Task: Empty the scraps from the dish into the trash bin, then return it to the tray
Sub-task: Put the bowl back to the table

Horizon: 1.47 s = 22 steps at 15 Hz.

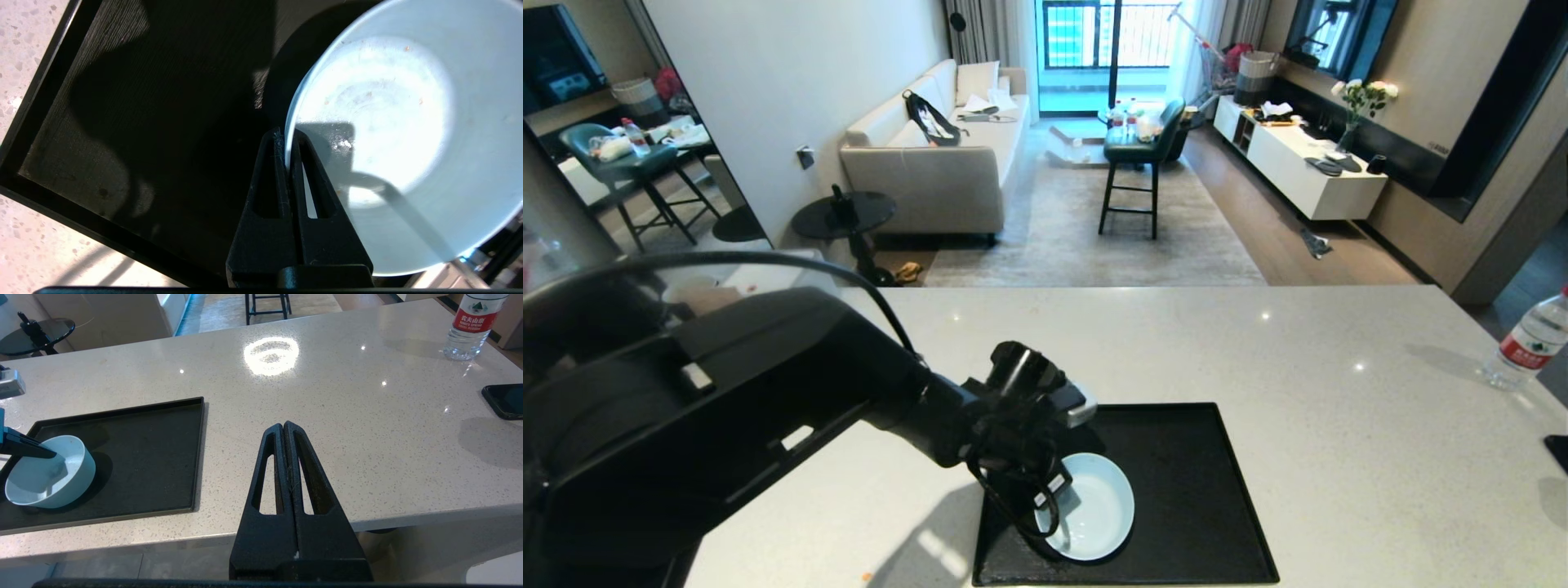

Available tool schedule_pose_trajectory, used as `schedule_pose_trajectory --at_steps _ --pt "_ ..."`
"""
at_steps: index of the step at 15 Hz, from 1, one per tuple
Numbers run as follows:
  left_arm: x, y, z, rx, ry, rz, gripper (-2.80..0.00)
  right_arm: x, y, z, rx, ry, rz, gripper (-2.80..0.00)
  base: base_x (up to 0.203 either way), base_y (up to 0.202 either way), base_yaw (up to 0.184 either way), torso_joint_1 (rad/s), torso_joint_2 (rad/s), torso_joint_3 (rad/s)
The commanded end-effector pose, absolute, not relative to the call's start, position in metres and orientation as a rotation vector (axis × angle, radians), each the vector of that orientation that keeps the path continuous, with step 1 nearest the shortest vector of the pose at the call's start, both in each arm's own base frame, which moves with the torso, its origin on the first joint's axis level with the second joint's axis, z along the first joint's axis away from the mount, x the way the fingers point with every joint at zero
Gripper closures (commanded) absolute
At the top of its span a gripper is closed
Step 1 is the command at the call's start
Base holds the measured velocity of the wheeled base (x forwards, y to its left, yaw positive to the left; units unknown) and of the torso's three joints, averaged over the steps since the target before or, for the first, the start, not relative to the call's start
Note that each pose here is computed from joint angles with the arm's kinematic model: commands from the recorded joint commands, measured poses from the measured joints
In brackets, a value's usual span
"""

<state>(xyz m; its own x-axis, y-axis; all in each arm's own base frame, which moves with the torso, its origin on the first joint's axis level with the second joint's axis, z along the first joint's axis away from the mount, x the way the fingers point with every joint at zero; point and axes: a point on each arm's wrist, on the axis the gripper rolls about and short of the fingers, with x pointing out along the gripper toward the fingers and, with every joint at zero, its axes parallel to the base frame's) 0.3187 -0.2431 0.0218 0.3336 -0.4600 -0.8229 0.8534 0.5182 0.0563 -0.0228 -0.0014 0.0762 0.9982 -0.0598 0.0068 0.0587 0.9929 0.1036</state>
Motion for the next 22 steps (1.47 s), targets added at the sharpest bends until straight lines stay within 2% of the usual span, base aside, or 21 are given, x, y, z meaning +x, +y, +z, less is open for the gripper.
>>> schedule_pose_trajectory --at_steps 1,7,8,14,22 --pt "0.325 -0.236 0.014 0.577 0.854 -0.914 0.00 -0.023 -0.001 0.076 0.105 -0.011 -0.059 0.00 0.000 0.000 0.000 0.000 0.00 0.000" --pt "0.328 -0.231 0.024 0.590 0.857 -0.895 0.00 -0.023 -0.001 0.076 0.105 -0.011 -0.059 0.00 0.000 0.000 0.000 0.000 0.00 0.000" --pt "0.328 -0.231 0.026 0.595 0.848 -0.897 -2.80 -0.023 -0.001 0.076 0.105 -0.011 -0.059 0.00 0.000 0.000 0.000 0.000 0.00 0.000" --pt "0.327 -0.230 0.048 0.589 0.788 -0.898 -2.80 -0.023 -0.001 0.076 0.105 -0.011 -0.059 0.00 0.000 0.000 0.000 0.000 0.00 0.000" --pt "0.290 -0.205 0.151 0.432 0.593 -0.831 -2.80 -0.023 -0.001 0.076 0.104 -0.009 -0.059 0.00 0.000 0.000 0.000 0.000 0.00 0.000"
